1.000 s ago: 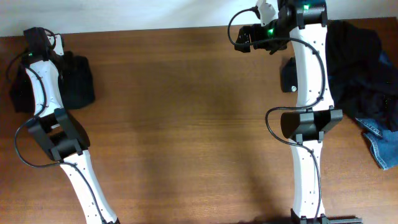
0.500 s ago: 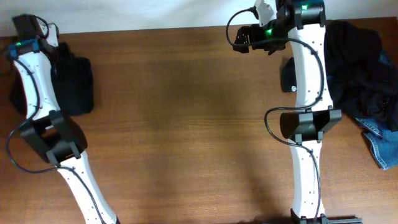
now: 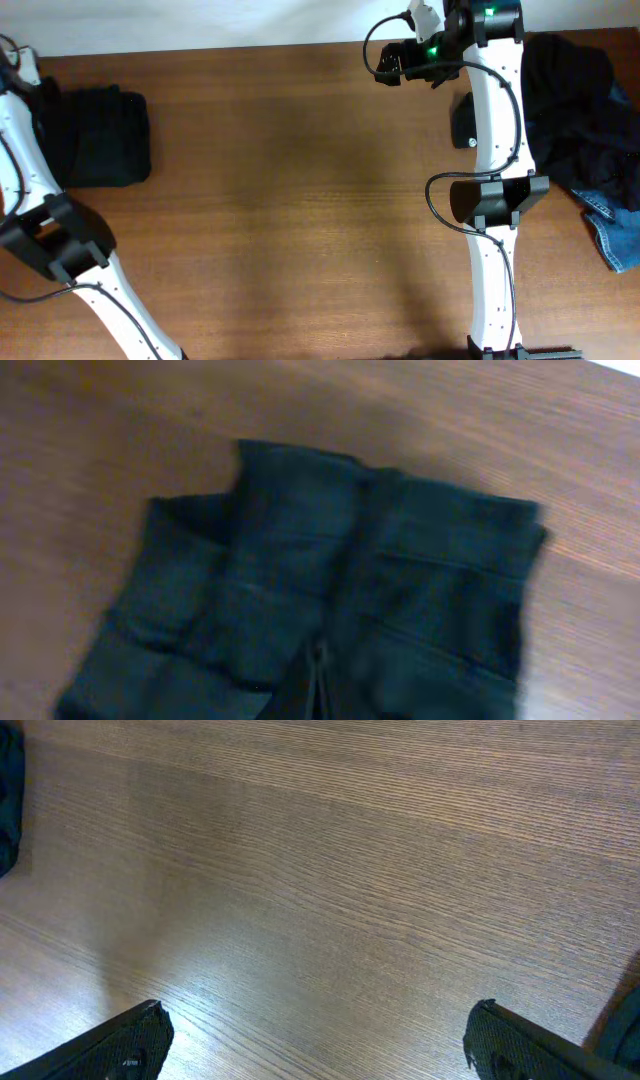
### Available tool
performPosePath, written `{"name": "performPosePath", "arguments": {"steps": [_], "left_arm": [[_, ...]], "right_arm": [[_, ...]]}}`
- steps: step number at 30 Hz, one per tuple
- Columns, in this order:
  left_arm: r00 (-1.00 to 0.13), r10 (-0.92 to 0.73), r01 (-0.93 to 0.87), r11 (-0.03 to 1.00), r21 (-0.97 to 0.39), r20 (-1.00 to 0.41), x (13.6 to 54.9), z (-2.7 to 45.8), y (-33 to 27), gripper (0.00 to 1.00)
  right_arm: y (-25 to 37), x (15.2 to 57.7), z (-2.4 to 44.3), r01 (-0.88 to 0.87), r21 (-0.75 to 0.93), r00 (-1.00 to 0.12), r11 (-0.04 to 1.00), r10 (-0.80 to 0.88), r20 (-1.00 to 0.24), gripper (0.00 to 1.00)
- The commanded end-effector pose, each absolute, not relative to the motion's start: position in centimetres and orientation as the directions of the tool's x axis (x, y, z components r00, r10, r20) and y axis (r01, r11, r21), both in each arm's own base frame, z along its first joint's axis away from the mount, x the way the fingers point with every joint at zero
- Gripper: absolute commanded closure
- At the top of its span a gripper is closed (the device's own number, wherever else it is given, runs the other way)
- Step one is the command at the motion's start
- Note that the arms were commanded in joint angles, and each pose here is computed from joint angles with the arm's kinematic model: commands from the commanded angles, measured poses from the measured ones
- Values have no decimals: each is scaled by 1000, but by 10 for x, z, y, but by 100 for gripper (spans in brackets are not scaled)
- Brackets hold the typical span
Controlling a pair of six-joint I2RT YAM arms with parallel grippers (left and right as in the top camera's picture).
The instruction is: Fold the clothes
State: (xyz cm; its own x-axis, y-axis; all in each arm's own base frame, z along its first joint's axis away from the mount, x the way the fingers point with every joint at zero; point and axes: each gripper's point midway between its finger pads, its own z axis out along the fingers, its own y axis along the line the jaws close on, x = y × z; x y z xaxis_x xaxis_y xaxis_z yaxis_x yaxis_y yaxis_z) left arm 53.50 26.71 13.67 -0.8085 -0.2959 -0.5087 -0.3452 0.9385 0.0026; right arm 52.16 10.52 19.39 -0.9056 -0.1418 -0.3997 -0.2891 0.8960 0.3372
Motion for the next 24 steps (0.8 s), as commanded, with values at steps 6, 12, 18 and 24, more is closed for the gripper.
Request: {"name": "performPosePath", "arguments": {"steps": [6,12,18,24], "left_arm": [[-823,-203,-319,938,135,-531,542,103,294,98],[-836,-190,-297,945,134,-514,542,34,286,98],[-876,-121,-211,966,147,-467,533,-30,253,98],[-850,-97,-206,966,159,-517,547,11,249,99]], "right_arm": [[109,516,206,-314,327,-895,891,-163,-416,1],[109,516,206,-315,326,-893,891,-163,-419,1],[109,516,206,-315,326,-893,891,-163,-419,1],[109,516,206,-315,326,-893,891,-163,-419,1]]}}
